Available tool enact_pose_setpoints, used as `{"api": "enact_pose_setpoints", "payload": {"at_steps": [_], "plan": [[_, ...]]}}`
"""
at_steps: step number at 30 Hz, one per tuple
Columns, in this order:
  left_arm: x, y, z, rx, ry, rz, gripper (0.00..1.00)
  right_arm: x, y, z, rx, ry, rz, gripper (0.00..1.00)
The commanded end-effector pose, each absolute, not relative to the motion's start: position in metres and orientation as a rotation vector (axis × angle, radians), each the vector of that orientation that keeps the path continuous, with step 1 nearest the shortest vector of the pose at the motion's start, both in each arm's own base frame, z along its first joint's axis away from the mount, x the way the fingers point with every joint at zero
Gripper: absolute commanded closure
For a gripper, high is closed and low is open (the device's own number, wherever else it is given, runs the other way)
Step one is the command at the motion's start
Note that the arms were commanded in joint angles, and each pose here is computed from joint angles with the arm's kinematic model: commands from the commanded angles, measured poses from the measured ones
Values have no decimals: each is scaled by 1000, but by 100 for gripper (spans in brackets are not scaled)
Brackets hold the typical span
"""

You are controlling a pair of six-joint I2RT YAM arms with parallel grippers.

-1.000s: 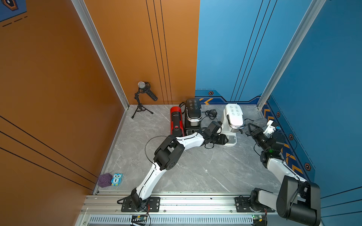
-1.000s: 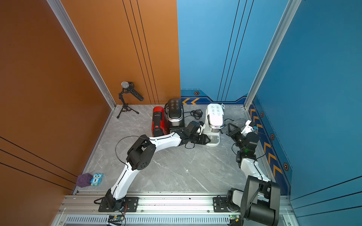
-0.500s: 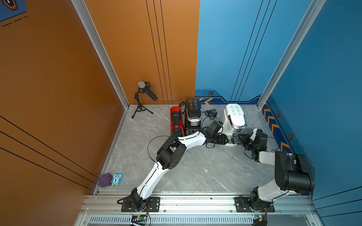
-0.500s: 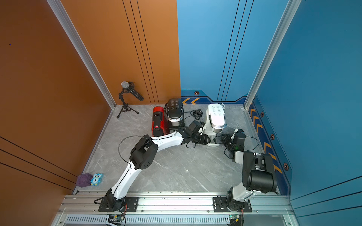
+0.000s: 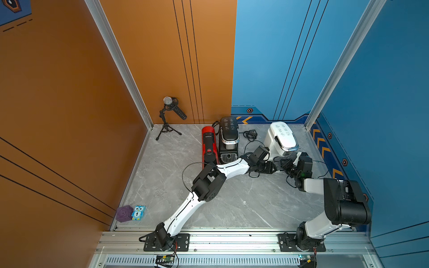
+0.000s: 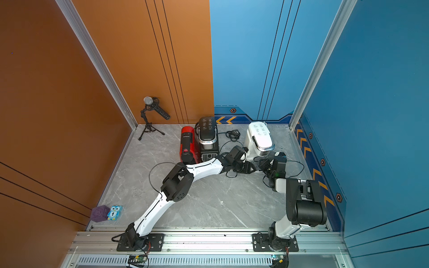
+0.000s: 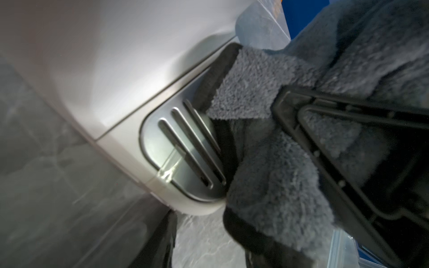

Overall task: Wipe the surface of a coffee machine
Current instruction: Wipe the dirt from the surface of the coffee machine.

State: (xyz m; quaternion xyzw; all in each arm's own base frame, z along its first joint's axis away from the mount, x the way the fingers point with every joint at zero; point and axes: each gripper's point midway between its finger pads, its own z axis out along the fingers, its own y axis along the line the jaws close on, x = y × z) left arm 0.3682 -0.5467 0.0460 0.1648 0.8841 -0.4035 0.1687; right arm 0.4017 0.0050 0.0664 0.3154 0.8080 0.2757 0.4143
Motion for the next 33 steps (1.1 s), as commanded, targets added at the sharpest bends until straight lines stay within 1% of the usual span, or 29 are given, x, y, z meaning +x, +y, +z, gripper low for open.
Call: {"api": "enact_pose_setpoints", "payload": {"at_steps": [1, 4, 10, 13, 21, 28, 33], "plan": [[366, -548, 36, 474, 2534, -1162, 53, 391, 15, 52, 828, 2092, 735, 82], [369, -539, 40, 472, 2534, -1148, 53, 388, 3, 50, 871, 2089, 699, 82], [375, -512, 59, 472, 2512, -1089, 53, 375, -41, 51, 993, 2039, 611, 83], [370, -507, 71, 516, 2491, -1096, 53, 374, -48, 58, 995, 2021, 616, 82], [366, -491, 102, 576, 2415, -1026, 53, 370, -21, 67, 896, 2059, 597, 82], [367, -480, 119, 587, 2367, -960, 53, 376, 27, 64, 804, 2111, 651, 81], [367, -474, 120, 581, 2367, -938, 53, 380, 25, 49, 844, 2113, 664, 82]]}}
